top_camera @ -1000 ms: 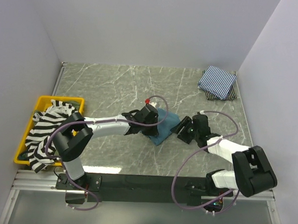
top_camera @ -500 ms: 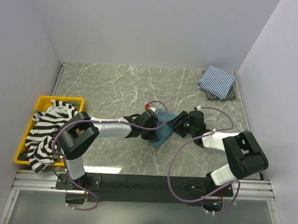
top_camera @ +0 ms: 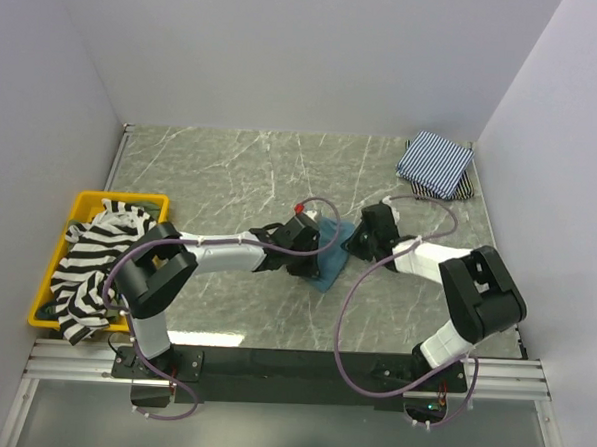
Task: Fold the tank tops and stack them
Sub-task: Neatly place the folded tank top to the corner
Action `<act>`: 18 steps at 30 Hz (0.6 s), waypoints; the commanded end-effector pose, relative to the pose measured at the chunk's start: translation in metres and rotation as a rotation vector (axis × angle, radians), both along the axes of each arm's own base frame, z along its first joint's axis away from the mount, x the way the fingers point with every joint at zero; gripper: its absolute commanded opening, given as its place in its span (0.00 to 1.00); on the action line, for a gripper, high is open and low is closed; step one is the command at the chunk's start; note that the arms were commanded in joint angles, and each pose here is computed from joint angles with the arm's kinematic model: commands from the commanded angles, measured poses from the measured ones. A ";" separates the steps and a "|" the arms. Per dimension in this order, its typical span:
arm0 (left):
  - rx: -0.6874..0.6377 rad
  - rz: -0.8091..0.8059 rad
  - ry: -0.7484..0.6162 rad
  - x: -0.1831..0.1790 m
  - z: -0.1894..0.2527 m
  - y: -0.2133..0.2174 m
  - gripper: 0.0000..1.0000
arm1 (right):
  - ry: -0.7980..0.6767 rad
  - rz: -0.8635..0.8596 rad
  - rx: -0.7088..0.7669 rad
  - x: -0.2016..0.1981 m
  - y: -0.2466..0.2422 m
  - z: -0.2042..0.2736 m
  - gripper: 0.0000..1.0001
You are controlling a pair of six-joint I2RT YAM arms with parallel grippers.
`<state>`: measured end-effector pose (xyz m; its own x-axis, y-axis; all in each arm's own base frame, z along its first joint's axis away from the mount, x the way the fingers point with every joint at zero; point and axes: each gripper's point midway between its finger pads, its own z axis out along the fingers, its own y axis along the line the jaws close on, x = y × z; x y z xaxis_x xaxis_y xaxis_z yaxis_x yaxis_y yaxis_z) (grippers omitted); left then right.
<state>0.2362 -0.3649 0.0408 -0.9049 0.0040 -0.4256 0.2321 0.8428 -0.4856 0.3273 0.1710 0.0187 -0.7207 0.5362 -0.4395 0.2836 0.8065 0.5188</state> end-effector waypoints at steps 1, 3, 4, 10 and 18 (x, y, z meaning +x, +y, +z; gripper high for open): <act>-0.076 0.000 -0.066 0.014 0.054 -0.010 0.04 | 0.016 0.003 -0.230 0.016 -0.025 0.003 0.00; -0.131 0.040 -0.107 0.027 0.089 -0.004 0.05 | 0.018 0.025 -0.322 0.027 -0.032 0.005 0.00; -0.139 0.059 -0.114 0.031 0.099 0.001 0.06 | 0.013 0.026 -0.350 0.038 -0.033 0.017 0.00; -0.206 0.134 -0.217 0.047 0.162 0.051 0.10 | 0.006 0.060 -0.581 0.091 -0.044 0.046 0.00; -0.178 0.158 -0.262 0.040 0.175 0.111 0.11 | 0.040 0.098 -0.960 0.173 -0.071 0.061 0.00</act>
<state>0.2899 -0.2693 0.2311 -0.7205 -0.2894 -0.6302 0.2272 0.7601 -0.6088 0.4912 0.1382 0.0657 -0.7408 0.0589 -0.6691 0.1996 0.9705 -0.1355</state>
